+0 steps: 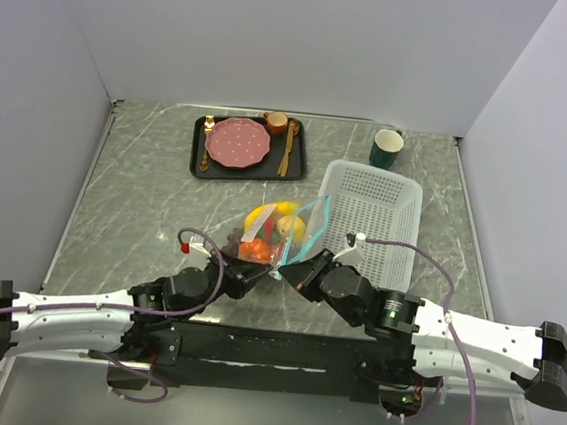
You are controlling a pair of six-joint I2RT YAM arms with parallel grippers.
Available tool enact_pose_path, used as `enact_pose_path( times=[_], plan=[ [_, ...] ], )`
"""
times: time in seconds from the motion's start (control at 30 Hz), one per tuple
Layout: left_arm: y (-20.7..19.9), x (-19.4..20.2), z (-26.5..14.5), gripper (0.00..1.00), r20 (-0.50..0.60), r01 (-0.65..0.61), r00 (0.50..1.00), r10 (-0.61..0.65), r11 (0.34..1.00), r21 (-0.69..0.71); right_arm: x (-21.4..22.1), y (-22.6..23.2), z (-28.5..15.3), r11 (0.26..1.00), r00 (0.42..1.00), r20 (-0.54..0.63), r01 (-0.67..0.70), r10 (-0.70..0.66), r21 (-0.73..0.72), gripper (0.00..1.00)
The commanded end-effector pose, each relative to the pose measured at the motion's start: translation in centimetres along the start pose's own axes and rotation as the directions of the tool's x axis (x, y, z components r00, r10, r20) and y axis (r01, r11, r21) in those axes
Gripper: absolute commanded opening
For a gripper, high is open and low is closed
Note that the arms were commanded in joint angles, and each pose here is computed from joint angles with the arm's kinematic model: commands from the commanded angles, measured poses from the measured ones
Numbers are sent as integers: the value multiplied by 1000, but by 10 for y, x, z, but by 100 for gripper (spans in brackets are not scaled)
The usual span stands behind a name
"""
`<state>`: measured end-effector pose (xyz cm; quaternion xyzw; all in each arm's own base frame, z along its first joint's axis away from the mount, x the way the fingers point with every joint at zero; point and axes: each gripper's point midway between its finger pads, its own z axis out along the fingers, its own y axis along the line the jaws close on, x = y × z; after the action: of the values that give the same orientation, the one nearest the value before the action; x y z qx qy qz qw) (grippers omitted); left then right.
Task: Place the food in the zip-top bag and seal the zipper
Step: Zip the zipper food storage bag at the center of the board.
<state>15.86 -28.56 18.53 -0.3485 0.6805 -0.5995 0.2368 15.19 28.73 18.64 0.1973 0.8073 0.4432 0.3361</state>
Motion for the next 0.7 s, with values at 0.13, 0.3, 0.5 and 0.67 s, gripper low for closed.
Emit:
enact_pose_path(
  times=[0.13,0.3,0.5,0.67],
  plan=[
    [11,-12,-8,1,30,-2,1000,3,1000,-27,-35,-1,6,1000,993,121,-18,15,22,2],
    [22,-11,-9,1,18,-12,1000,13,998,-61,-45,5,9,1000,990,140,-8,6,11,2],
    [28,-10,-8,1,12,-17,1000,17,998,-67,-29,5,12,1000,998,54,-13,12,9,1],
    [19,-6,-3,6,4,-31,1000,31,999,-45,-6,4,19,1000,1000,-8,-4,4,6,0]
  ],
)
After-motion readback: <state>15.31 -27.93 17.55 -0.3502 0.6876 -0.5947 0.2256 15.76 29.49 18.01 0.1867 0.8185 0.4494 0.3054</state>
